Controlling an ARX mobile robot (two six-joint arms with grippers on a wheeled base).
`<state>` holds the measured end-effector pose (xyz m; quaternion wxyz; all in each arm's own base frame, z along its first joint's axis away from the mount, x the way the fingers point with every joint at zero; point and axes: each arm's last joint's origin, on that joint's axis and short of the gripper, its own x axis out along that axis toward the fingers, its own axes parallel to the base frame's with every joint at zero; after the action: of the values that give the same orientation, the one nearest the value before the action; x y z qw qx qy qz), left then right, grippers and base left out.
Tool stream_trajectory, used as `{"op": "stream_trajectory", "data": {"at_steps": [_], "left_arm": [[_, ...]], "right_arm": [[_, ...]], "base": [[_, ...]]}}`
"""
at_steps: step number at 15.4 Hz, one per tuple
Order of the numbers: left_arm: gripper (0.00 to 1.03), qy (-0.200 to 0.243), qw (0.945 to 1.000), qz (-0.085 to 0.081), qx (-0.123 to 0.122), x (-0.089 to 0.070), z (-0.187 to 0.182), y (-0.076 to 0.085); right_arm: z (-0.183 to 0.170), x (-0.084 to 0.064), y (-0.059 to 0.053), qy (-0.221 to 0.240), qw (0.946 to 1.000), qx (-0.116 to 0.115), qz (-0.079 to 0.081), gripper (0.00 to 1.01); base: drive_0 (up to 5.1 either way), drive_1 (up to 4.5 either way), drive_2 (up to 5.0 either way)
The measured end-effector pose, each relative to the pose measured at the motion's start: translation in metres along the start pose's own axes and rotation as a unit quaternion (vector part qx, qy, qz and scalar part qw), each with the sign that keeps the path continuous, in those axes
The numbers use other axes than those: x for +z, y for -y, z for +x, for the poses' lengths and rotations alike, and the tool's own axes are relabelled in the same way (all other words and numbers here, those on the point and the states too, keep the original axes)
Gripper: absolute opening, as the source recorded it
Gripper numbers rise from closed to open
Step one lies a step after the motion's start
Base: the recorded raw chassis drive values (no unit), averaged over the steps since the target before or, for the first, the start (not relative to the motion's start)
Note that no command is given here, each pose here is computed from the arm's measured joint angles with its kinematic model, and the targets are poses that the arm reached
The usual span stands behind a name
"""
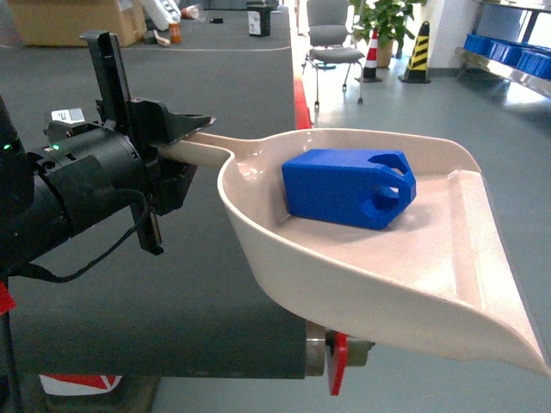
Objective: Place part in tray to right shelf
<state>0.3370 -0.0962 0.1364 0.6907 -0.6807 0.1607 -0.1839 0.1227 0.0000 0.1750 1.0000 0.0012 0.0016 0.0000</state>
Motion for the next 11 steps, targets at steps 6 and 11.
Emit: {"op": "stream_trajectory", "data": {"at_steps": [6, 11], "left_arm": [[0.13, 0.0, 1.0, 0.0, 0.0, 0.0001, 0.0, 0.0], [0.13, 0.001, 1.0, 0.0, 0.0, 0.0003, -0.0001, 0.0]], "right_arm": [[0.0, 0.0001, 0.0, 0.0, 1.0, 0.0, 0.0, 0.98], [0.0, 0.0002, 0.0, 0.001, 1.0, 0.0, 0.0, 0.98]], "base": [[4.8, -1.75, -3.0], [4.8, -2.87, -2.0]]}}
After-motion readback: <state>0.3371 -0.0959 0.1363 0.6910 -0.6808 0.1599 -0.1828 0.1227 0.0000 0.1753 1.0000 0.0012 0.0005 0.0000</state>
